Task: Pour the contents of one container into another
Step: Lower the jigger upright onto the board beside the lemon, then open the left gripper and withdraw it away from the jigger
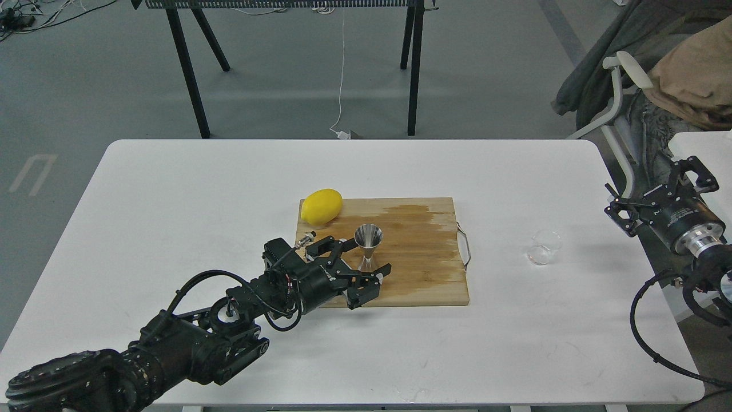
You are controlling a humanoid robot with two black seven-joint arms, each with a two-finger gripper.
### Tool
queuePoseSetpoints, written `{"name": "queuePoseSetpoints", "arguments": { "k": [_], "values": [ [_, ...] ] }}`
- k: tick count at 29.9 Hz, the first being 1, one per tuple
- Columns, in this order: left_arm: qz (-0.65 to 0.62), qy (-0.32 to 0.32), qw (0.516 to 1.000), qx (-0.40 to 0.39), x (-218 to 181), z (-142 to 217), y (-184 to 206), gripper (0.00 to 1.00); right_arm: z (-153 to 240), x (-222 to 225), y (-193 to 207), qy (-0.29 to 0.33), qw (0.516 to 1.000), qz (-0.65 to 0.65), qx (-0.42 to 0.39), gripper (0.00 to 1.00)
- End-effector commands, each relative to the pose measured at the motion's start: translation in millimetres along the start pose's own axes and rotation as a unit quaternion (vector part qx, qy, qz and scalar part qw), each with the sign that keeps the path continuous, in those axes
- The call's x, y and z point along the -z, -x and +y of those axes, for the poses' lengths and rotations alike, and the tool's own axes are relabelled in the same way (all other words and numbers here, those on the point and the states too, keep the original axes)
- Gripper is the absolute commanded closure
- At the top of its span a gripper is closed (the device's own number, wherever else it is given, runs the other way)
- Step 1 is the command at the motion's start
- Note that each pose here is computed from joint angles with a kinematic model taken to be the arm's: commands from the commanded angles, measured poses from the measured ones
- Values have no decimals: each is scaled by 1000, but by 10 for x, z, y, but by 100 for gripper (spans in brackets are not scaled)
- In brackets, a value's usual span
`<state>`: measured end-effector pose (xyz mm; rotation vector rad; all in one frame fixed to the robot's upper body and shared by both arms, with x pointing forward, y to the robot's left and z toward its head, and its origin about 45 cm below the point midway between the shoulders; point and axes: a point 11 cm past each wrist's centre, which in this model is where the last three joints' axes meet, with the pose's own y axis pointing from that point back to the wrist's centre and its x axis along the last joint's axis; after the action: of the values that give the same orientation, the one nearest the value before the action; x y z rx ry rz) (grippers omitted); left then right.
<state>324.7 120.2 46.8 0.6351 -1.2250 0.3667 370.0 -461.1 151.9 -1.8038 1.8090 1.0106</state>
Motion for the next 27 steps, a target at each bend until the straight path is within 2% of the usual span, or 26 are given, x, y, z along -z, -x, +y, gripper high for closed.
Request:
{"name": "queuePoseSetpoints", "arguments": {
  "k": [1,27],
  "values": [
    [0,0,1000,0,-1,1,2,8,0,-1,0,0,1000,1,0,1],
    [-3,-11,1000,9,104,113,51,8,3,13,1,-1,1000,1,0,1]
  ]
}}
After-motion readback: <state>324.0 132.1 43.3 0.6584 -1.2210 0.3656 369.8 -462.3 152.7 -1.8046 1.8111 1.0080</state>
